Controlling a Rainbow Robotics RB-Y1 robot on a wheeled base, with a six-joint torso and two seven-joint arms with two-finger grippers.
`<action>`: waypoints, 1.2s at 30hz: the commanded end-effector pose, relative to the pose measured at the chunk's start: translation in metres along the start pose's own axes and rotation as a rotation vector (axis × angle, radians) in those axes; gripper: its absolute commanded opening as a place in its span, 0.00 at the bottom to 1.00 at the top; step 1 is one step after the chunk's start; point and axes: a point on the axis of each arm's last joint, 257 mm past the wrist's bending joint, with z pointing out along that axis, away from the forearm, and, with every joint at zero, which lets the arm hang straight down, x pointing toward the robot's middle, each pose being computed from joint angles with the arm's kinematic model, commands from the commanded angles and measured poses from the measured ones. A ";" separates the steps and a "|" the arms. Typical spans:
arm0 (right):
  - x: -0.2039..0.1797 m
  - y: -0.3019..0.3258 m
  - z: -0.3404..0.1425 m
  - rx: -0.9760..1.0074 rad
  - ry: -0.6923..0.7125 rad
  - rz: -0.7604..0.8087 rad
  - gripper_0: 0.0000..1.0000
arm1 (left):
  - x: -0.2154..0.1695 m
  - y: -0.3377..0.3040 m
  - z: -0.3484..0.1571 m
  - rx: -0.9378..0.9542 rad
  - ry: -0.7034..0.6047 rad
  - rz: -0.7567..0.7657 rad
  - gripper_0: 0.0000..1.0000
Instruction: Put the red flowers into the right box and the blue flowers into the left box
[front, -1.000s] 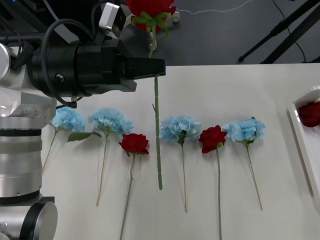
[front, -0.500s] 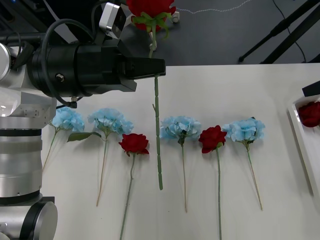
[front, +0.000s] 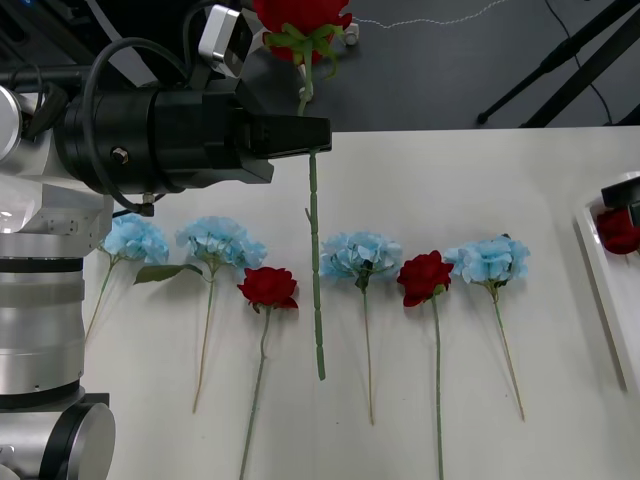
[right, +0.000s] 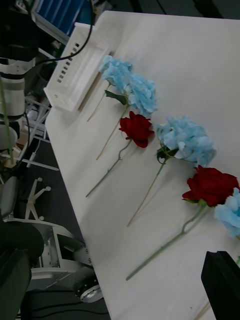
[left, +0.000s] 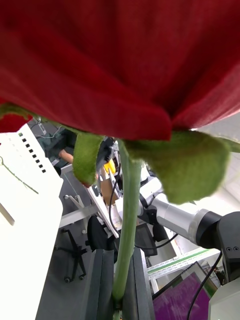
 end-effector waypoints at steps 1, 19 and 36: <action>-0.006 0.021 0.005 -0.061 -0.053 -0.132 1.00 | -0.005 -0.017 0.015 0.025 0.019 0.091 0.00; -0.006 0.090 0.085 -0.300 -0.124 -0.061 1.00 | -0.005 -0.017 0.015 0.025 0.019 0.091 0.00; -0.008 0.142 0.153 -0.412 -0.046 0.208 1.00 | -0.005 -0.017 0.015 0.025 0.019 0.091 0.00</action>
